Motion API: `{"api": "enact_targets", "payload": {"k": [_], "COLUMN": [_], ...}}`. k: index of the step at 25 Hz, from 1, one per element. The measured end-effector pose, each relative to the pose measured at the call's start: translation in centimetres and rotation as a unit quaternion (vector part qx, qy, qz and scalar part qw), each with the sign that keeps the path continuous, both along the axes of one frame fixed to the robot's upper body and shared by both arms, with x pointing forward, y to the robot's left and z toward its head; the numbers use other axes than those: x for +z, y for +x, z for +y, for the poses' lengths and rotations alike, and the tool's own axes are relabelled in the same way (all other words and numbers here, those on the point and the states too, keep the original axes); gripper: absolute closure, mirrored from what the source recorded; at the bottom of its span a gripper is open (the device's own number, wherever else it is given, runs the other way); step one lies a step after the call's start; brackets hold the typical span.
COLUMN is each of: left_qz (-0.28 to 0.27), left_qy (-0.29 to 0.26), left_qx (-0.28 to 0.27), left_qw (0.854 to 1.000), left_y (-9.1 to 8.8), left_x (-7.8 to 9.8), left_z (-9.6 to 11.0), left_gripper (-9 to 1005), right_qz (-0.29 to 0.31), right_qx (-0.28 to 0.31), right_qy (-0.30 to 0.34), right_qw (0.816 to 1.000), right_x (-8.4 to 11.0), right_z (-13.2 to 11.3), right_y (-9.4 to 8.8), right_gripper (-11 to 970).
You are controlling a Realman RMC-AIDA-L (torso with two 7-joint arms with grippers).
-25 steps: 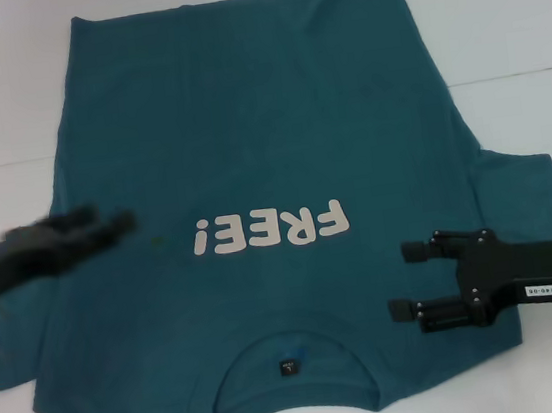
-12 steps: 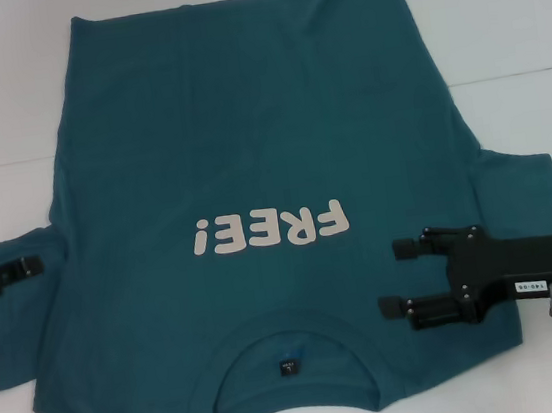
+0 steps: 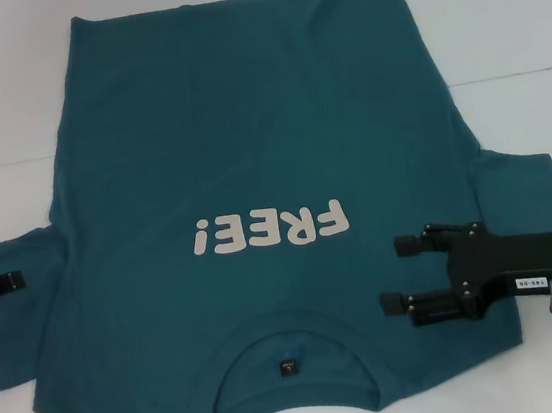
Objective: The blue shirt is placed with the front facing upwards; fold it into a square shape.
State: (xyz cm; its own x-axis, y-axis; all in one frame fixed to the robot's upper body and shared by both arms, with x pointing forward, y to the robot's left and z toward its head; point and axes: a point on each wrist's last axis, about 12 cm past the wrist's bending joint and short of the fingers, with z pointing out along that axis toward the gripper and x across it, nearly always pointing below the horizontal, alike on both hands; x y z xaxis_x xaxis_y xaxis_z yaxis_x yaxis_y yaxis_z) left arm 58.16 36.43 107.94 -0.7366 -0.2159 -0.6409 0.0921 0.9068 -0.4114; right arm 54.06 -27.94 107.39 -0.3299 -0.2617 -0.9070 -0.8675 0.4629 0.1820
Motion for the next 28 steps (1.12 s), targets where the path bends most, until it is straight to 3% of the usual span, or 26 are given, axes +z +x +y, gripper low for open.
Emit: {"api": "enact_targets", "payload": {"k": [10,28], "left_qz": [0.011,0.026], "left_qy": [0.034,0.012], "left_qx": [0.0,-0.032], "left_qw": [0.999,0.999], "left_y": [0.2,0.3], "left_x": [-0.8,-0.8], "left_z": [-0.4,-1.7], "left_gripper": [149,149], "right_qz": [0.001,0.003], "right_qx": [-0.001,0.0], "right_qy": [-0.001,-0.001], "right_qw": [1.0,1.0], "right_x": [0.0,-0.1], "right_z": [0.0,0.0], "right_y": [0.0,0.0], "right_gripper": [21,20]}}
